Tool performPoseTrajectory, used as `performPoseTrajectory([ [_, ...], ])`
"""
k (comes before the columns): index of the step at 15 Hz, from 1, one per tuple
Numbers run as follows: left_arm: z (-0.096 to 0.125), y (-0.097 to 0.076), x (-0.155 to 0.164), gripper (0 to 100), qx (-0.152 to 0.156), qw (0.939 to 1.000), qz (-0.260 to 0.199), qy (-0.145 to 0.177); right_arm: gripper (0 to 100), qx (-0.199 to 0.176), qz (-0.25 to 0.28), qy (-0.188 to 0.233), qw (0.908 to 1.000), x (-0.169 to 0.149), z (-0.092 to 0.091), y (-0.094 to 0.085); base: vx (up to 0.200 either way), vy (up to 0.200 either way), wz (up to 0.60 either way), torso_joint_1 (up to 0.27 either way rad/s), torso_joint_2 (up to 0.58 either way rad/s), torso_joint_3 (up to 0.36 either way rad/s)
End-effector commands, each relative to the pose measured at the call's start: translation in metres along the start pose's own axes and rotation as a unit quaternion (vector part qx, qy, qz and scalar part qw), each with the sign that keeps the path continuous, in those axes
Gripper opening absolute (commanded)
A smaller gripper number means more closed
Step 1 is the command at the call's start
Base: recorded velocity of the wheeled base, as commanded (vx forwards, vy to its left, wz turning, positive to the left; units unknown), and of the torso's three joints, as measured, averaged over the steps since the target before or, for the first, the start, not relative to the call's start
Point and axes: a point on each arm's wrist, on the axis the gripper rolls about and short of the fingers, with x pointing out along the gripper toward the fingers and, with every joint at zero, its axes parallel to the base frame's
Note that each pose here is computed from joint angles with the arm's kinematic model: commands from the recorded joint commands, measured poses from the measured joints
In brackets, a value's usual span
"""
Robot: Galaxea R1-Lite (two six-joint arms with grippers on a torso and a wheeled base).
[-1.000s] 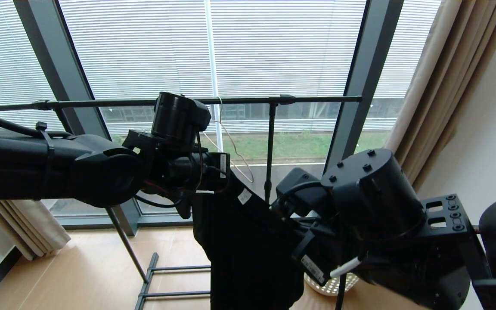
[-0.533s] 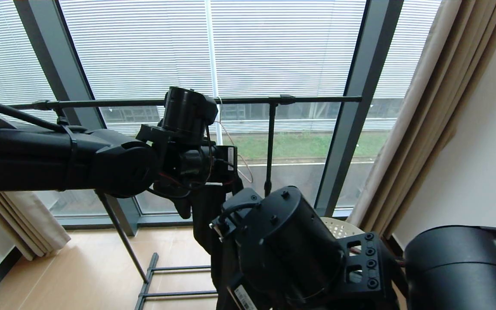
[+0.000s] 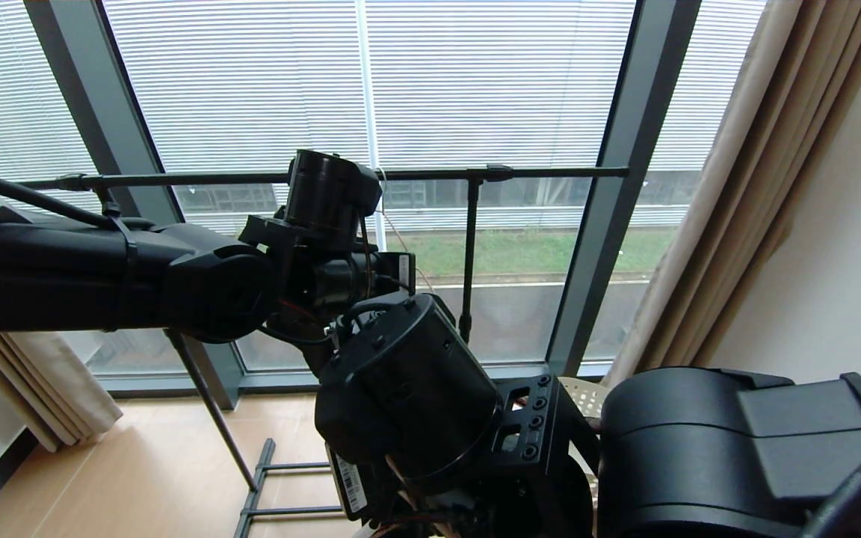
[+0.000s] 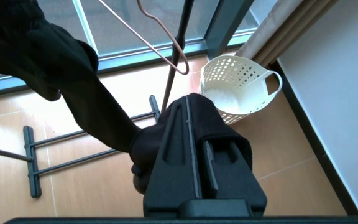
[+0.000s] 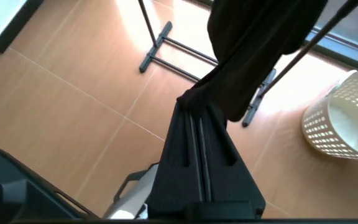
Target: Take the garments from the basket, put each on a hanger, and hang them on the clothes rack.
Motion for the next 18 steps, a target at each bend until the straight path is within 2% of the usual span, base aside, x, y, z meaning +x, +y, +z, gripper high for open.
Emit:
performPoseTrajectory([
  [1, 0.000, 0.000, -0.001, 0, -0.001, 1.0000, 0.000, 0.000, 0, -0.004, -0.005, 0.003, 1.0000, 0.002, -0.002, -0.002, 0.000, 0.000, 0.00, 0.000, 0.00, 0.000],
  [4, 0.003, 0.004, -0.010, 0, -0.001, 1.0000, 0.004, 0.004, 0, -0.082, -0.053, 0.050, 0.9940, -0.011, -0.003, -0.039, 0.000, 0.000, 0.00, 0.000, 0.00, 0.000],
  [5, 0.005, 0.009, -0.017, 0, 0.001, 0.9998, 0.011, 0.018, 0, -0.118, -0.086, 0.075, 0.9864, -0.013, -0.001, -0.067, 0.000, 0.000, 0.00, 0.000, 0.00, 0.000],
  [6, 0.006, 0.014, -0.022, 0, 0.000, 0.9996, 0.017, 0.023, 0, -0.136, -0.116, 0.085, 0.9802, -0.009, 0.002, -0.091, 0.000, 0.000, 0.00, 0.000, 0.00, 0.000],
  [7, 0.007, 0.016, -0.028, 0, -0.001, 0.9995, 0.020, 0.025, 0, -0.140, -0.149, 0.091, 0.9746, -0.002, 0.007, -0.113, 0.000, 0.000, 0.00, 0.000, 0.00, 0.000],
  [8, 0.006, 0.020, -0.033, 0, -0.001, 0.9993, 0.024, 0.030, 0, -0.127, -0.179, 0.084, 0.9719, 0.006, 0.013, -0.129, 0.000, 0.000, 0.00, 0.000, 0.00, 0.000],
  [10, 0.000, 0.024, -0.047, 0, 0.024, 0.9975, 0.030, 0.059, 0, -0.093, -0.226, 0.056, 0.9681, 0.039, 0.023, -0.153, 0.000, 0.000, 0.00, 0.000, 0.00, 0.000],
  [12, -0.007, 0.027, -0.058, 0, 0.034, 0.9952, 0.034, 0.086, 0, -0.072, -0.250, 0.023, 0.9653, 0.066, 0.032, -0.155, 0.000, 0.000, 0.00, 0.000, 0.00, 0.000],
  [13, -0.019, 0.023, -0.062, 0, 0.044, 0.9930, 0.029, 0.106, 0, -0.032, -0.251, -0.011, 0.9674, 0.079, 0.040, -0.152, 0.000, 0.000, 0.00, 0.000, 0.00, 0.000],
  [16, -0.053, 0.003, -0.071, 0, 0.086, 0.9845, -0.001, 0.153, 0, 0.040, -0.238, -0.060, 0.9685, 0.102, 0.056, -0.136, 0.000, 0.000, 0.00, 0.000, 0.00, 0.000],
  [18, -0.068, -0.011, -0.075, 0, 0.102, 0.9789, -0.032, 0.174, 0, 0.067, -0.228, -0.077, 0.9684, 0.108, 0.061, -0.128, 0.000, 0.000, 0.00, 0.000, 0.00, 0.000],
])
